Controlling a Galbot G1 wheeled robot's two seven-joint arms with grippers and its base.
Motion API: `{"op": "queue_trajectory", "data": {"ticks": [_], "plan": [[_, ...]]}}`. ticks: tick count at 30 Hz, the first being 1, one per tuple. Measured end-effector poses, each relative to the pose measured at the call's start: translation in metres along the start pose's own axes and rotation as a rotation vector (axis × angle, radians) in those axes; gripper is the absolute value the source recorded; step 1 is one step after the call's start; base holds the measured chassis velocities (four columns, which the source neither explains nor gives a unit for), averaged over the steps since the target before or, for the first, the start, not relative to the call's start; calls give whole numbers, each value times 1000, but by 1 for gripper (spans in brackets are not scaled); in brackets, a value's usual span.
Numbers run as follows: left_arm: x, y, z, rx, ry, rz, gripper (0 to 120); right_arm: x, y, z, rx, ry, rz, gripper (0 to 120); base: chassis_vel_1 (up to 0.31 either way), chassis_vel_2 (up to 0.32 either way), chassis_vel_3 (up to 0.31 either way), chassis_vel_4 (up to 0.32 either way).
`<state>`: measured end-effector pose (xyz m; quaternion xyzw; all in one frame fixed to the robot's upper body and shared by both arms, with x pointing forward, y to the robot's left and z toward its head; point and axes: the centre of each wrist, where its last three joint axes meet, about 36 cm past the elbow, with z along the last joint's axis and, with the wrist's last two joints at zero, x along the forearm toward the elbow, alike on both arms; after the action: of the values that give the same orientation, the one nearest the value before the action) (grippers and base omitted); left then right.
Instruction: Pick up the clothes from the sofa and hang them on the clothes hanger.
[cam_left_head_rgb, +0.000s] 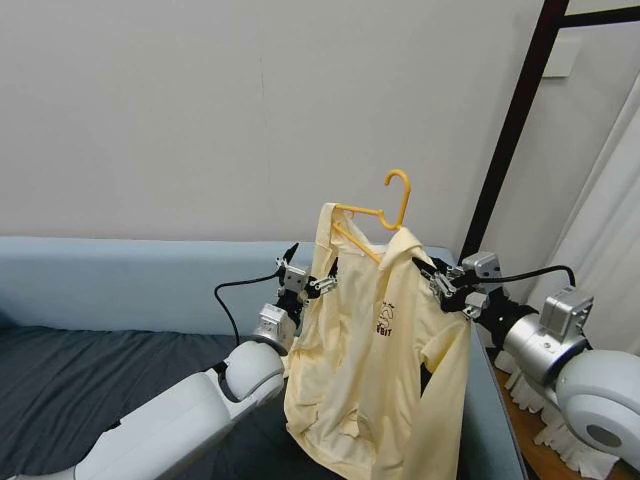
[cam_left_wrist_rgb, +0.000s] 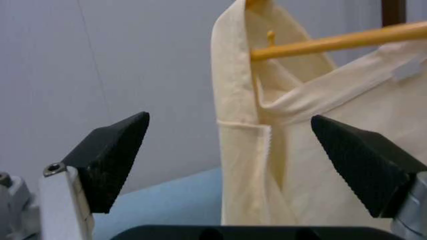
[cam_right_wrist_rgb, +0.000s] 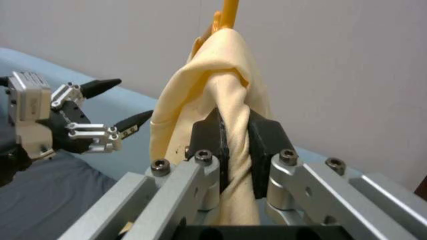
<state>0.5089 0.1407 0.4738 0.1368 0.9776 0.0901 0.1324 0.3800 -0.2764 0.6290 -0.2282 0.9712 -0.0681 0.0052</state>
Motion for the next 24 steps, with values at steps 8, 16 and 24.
{"op": "queue_trajectory", "data": {"ticks": [8,16,24], "plan": [[-31,-15,7,6,51,-63,87,2,6,0,-12,-1,-25,8,0,0,0,0],[-44,-28,11,2,91,-76,81,5,8,-5,-17,-3,-35,8,0,0,0,0],[-45,-24,20,-30,124,-125,54,4,7,-7,-23,-9,-33,8,0,0,0,0]]}}
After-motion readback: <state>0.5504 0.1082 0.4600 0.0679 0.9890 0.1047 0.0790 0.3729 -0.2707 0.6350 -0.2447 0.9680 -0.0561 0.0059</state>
